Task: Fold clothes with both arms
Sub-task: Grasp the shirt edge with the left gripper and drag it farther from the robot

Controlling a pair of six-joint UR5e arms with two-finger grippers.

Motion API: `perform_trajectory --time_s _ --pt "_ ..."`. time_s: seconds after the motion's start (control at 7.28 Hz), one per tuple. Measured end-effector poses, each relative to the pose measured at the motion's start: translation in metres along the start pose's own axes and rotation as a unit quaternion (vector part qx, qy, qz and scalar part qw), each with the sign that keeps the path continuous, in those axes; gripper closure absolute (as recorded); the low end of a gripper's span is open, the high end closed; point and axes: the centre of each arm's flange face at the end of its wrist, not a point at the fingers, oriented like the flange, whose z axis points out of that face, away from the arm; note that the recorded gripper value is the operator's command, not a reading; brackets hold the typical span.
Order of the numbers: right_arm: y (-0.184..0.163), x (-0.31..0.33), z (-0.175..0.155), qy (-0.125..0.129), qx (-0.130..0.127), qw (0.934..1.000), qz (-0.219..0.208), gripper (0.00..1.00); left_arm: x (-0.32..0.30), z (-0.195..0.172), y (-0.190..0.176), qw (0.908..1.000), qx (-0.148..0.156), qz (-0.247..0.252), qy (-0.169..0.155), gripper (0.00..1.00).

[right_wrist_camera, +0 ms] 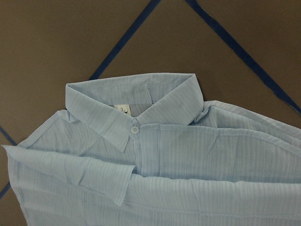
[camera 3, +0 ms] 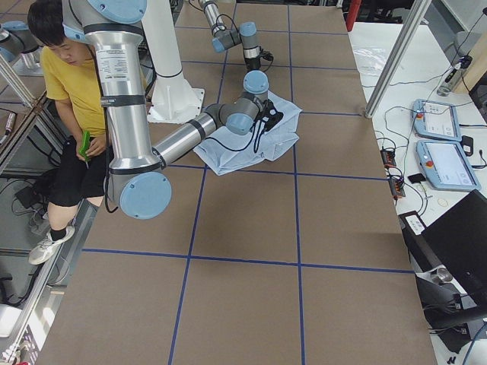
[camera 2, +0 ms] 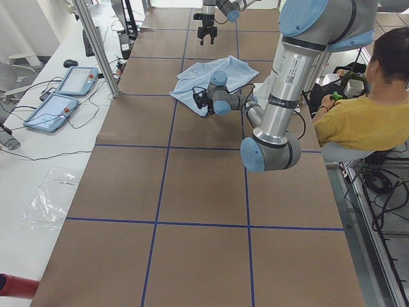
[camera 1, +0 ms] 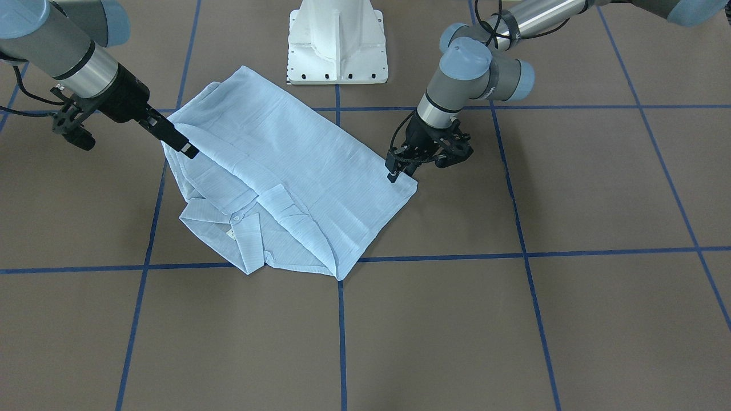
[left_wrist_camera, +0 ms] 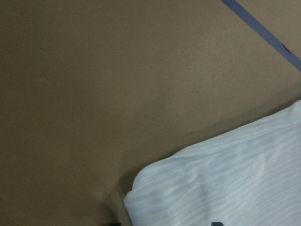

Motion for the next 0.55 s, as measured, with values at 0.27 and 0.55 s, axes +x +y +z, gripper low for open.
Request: perform_trajectory --time_s 0.27,0.55 --pt "-0.0011 0.0005 0.0007 0.001 0.001 1.0 0.001 0.0 0.001 -0.0022 -0.0004 1.0 0.002 0.0 0.0 1.0" --pt "-0.0023 0.0016 0.0011 0.002 0.002 1.0 0.003 0.0 0.0026 -0.005 -0.0094 1.0 0.009 0.0 0.002 1.0"
